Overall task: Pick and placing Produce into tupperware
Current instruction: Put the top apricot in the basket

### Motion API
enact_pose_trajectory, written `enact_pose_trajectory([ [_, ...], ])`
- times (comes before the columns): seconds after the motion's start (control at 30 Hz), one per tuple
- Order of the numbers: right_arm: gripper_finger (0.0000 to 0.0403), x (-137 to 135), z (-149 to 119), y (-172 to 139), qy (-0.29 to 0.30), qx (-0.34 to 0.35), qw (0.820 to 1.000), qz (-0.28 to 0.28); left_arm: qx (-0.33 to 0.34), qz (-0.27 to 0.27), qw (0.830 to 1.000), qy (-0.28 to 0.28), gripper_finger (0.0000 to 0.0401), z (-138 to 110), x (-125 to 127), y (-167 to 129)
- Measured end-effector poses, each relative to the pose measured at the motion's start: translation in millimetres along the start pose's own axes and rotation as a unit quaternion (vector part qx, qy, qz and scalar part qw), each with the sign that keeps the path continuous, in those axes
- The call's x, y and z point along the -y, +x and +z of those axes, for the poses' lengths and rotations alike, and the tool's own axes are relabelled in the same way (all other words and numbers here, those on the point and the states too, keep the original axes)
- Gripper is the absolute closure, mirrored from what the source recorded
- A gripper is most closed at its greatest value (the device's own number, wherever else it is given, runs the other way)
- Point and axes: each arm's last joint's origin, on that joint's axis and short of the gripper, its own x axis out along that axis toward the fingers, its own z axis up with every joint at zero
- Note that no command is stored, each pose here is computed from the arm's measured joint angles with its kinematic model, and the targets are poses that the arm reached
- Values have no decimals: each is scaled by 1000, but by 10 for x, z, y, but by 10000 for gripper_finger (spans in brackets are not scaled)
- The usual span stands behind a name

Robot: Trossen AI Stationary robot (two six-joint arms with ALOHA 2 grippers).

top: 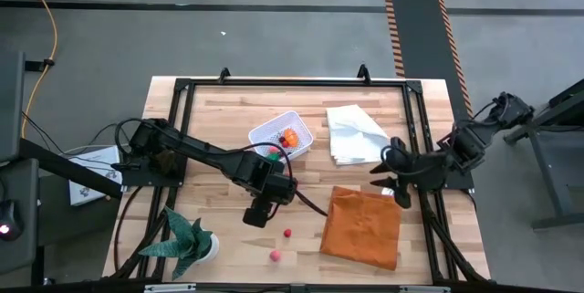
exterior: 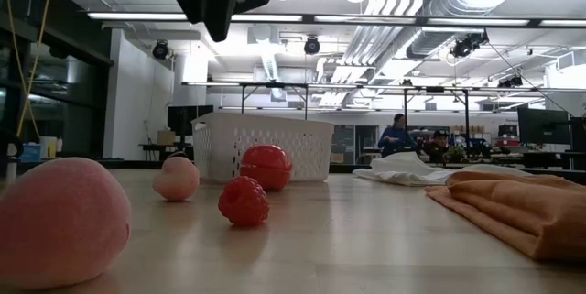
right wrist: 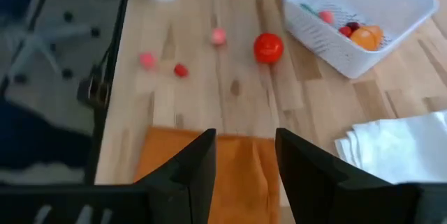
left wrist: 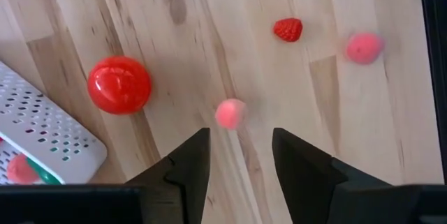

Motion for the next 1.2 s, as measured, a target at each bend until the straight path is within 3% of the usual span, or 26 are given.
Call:
enact_pose_trajectory([
  [0.23, 265, -3, -63, 19, -45, -34, 998, -6, -6, 0, 1000, 0, 257, -12, -6, 0],
  [0.73, 265, 18, -78, 15, 50, -39, 998, -20, -41, 4, 998, 37, 256, 36, -18, 249],
  [1.2, 265, 21, -84, 17, 73, -42, 996, -23, -83, -4, 996, 34, 256, 24, -23, 433],
])
